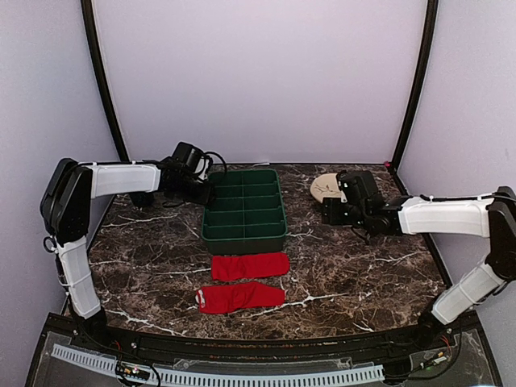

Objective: Roll the socks
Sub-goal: Move the storage box to the center of the board.

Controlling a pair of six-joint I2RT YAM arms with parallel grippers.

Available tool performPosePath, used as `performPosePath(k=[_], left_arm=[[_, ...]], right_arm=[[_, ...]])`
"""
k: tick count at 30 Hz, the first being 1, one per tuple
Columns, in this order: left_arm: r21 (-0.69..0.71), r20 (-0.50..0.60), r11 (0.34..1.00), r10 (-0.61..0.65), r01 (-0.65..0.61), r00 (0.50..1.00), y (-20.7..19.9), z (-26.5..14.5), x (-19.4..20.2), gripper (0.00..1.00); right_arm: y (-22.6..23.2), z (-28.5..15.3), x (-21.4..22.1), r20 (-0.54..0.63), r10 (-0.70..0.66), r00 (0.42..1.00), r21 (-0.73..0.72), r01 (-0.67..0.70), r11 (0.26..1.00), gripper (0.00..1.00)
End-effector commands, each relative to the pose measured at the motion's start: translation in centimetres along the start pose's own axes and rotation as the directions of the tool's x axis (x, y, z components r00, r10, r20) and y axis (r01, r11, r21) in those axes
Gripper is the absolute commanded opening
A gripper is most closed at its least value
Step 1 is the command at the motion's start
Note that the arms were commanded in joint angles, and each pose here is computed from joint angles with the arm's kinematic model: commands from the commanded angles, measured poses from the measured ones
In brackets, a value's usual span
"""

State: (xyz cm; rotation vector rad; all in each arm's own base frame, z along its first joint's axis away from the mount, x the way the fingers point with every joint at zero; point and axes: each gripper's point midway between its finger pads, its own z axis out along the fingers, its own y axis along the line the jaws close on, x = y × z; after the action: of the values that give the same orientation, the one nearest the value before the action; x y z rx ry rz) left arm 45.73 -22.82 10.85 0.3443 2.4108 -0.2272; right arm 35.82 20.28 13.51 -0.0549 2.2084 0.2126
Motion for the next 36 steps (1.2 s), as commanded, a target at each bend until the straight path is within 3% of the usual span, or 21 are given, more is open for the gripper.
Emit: performPosePath(k=[1,6,12,23,36], left_arm=[[0.024,-0.068,0.999,0.046,-0.045,0.997,-0.7,0.1,0.8,0.39],[0.009,-0.093,0.996,0.085,-0.085,0.992,-0.3,0.5,1.1,0.27],[0.010,-0.102,0.994,0.110,-0.109,0.989,0.3,1.1,0.9,0.05],[0.034,-0.025,0.995,0.093,-0.093,0.995,2.7,2.6,-2.6,0.02],[0.094,0.049,0.979,0.179,-0.183,0.983,2.4,5.3,-7.7,0.02]], right_arm=[[1.1,0.7,0.8,-0.045,-0.045,0.998,-0.016,0.044,0.999,0.78],[2.3,1.0,1.5,-0.070,-0.106,0.992,-0.023,0.104,0.994,0.77],[4.2,1.2,2.8,-0.104,-0.180,0.978,-0.057,0.174,0.983,0.75],[8.7,0.4,6.1,-0.139,-0.322,0.936,-0.202,0.292,0.935,0.71],[14.4,-4.2,11.9,-0.118,-0.551,0.826,-0.433,0.457,0.777,0.75]])
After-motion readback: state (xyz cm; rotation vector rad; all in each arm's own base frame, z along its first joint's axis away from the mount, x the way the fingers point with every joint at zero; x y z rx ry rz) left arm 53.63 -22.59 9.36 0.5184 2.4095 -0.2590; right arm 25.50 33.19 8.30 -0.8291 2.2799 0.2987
